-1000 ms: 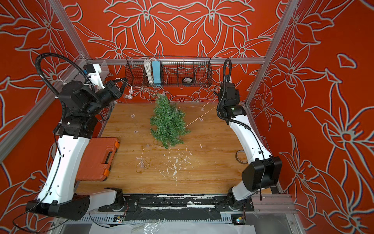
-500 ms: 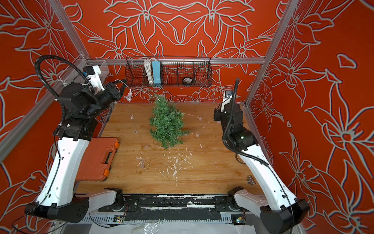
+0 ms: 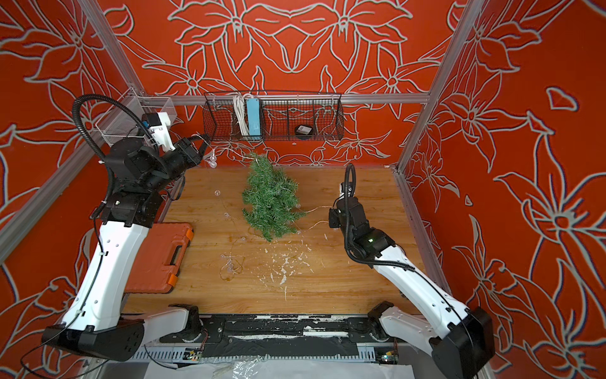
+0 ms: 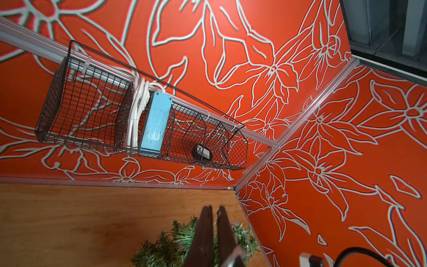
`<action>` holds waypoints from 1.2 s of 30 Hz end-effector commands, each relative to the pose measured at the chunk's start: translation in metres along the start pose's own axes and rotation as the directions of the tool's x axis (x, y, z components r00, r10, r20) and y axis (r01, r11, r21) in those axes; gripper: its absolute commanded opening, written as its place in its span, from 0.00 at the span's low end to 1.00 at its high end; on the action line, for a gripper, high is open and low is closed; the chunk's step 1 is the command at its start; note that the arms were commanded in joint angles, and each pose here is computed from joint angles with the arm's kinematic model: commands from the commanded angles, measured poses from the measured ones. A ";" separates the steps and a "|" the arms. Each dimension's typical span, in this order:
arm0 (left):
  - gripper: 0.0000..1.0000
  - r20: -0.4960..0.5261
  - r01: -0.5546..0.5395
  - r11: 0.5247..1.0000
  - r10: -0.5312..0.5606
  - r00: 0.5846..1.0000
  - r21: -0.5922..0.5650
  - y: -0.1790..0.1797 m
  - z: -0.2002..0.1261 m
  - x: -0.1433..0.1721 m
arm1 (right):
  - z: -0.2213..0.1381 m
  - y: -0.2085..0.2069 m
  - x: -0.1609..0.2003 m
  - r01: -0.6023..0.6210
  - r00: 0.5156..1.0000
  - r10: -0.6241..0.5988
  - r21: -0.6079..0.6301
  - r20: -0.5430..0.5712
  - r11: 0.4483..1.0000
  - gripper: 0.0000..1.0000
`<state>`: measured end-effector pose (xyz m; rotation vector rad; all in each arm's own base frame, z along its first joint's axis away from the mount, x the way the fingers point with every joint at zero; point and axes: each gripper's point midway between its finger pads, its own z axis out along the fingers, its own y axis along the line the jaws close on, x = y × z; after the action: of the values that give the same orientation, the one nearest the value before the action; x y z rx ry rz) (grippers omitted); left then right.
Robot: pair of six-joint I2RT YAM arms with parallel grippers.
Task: Remove string lights from the small christmas tree
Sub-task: Remove the light string from the Christmas tree.
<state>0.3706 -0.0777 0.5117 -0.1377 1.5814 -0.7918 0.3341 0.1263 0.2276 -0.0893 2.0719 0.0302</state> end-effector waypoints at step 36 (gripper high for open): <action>0.00 -0.007 0.014 0.988 -0.013 1.000 0.151 -0.035 -0.011 -0.005 | -0.017 0.041 0.022 -0.037 0.994 0.079 -0.431 0.081 0.902 0.55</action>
<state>0.3636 -0.0940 0.5132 -0.0829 1.5838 -0.9075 0.3147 0.1293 0.1724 -0.0892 2.1359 0.3395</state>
